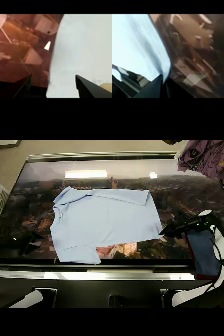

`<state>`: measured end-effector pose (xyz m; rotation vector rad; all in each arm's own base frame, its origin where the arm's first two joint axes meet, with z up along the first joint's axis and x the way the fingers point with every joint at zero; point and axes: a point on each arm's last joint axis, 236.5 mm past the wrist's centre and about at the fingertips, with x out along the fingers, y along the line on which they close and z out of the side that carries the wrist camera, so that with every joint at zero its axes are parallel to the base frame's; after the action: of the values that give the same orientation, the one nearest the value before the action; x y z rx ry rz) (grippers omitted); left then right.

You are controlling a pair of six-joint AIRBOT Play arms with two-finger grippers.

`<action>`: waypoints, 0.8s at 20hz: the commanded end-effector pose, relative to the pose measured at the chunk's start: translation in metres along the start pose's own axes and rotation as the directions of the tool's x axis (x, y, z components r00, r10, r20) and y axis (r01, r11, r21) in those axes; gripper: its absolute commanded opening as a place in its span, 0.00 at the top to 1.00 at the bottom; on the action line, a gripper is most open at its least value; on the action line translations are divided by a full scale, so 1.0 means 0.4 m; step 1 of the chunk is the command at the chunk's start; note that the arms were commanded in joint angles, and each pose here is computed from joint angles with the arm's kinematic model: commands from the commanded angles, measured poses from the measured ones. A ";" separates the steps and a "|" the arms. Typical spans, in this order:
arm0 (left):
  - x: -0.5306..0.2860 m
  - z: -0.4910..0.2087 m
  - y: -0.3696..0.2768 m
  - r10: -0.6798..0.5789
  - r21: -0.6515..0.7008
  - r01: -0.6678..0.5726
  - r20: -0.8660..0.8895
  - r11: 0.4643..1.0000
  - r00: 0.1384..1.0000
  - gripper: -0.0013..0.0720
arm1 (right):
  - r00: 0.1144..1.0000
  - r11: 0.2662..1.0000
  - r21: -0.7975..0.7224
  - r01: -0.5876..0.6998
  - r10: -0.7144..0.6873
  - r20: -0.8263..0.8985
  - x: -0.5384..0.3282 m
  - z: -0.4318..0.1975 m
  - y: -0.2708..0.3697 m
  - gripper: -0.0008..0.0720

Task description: Fold the clothes and pants, and hang the long-sleeved shirts on hangers.

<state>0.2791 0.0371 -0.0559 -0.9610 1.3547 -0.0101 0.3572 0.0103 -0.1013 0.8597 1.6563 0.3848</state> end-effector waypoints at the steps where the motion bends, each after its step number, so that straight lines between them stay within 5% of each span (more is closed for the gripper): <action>1: 0.069 -0.066 0.006 -0.058 -0.010 0.057 -0.034 0.998 0.998 0.15 | 1.000 1.000 0.026 -0.009 0.010 -0.021 0.000 -0.013 0.008 0.94; 16: 0.156 -0.130 -0.017 -0.033 0.057 0.038 -0.087 0.998 0.996 0.16 | 1.000 0.998 0.065 -0.014 0.015 -0.008 0.000 -0.005 0.010 0.94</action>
<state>0.2570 -0.0297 -0.0939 -0.9494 1.4141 -0.1290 0.3562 0.0130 -0.0986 0.9189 1.6811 0.3455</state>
